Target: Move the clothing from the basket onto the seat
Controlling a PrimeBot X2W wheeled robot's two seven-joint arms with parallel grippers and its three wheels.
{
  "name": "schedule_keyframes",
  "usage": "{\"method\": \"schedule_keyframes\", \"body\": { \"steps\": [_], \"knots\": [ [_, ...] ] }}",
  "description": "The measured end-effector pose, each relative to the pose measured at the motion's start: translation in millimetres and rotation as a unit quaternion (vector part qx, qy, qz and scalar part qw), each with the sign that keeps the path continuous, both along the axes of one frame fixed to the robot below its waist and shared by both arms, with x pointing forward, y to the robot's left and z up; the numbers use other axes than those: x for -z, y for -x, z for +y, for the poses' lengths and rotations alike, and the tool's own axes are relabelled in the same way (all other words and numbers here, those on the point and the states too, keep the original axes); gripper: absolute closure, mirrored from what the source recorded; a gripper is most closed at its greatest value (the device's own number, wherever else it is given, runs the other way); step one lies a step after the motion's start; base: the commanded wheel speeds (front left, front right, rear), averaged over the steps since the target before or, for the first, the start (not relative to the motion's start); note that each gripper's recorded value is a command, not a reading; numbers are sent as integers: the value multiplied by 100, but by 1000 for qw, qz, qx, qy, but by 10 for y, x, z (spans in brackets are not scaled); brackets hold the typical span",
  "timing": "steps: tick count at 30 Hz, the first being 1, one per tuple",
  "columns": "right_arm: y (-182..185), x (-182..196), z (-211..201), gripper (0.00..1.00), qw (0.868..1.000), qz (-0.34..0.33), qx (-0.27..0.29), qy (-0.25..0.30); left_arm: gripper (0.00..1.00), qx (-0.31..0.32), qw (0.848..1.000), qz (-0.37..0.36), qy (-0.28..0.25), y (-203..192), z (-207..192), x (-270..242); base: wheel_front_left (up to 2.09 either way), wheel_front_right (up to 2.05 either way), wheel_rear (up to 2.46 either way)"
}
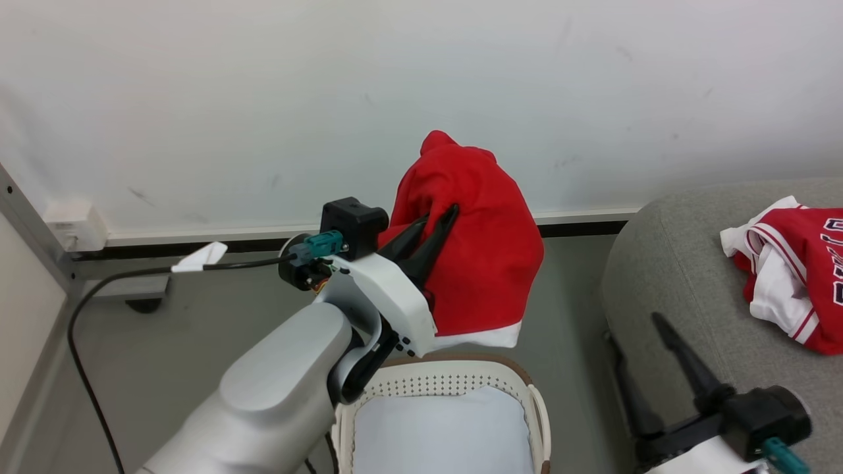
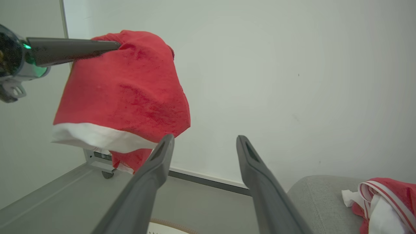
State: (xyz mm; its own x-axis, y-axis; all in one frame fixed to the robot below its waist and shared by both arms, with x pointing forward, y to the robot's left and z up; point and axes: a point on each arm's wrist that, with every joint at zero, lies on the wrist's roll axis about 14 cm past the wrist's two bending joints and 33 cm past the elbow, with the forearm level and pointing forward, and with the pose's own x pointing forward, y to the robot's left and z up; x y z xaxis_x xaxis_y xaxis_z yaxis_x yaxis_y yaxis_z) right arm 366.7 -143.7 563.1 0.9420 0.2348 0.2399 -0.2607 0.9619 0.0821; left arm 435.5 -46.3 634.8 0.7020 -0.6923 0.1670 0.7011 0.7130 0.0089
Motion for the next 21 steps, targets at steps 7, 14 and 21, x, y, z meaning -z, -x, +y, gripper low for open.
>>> {"method": "schedule_keyframes", "body": {
  "steps": [7, 14, 21],
  "knots": [
    [53, 242, 543, 0, 995, 33, -89, 40, 100, -4, 1000, 4, 0, 25, 28, 4, 0, 0, 0],
    [-32, 282, 986, 0, 985, 38, -152, 70, 100, 0, 1000, 9, -1, 110, 27, 24, 0, 0, 0],
    [-176, 285, 1283, 0, 976, 39, -187, 101, 100, -1, 1000, 16, -4, 197, 49, 67, 0, 0, 0]
  ]
}}
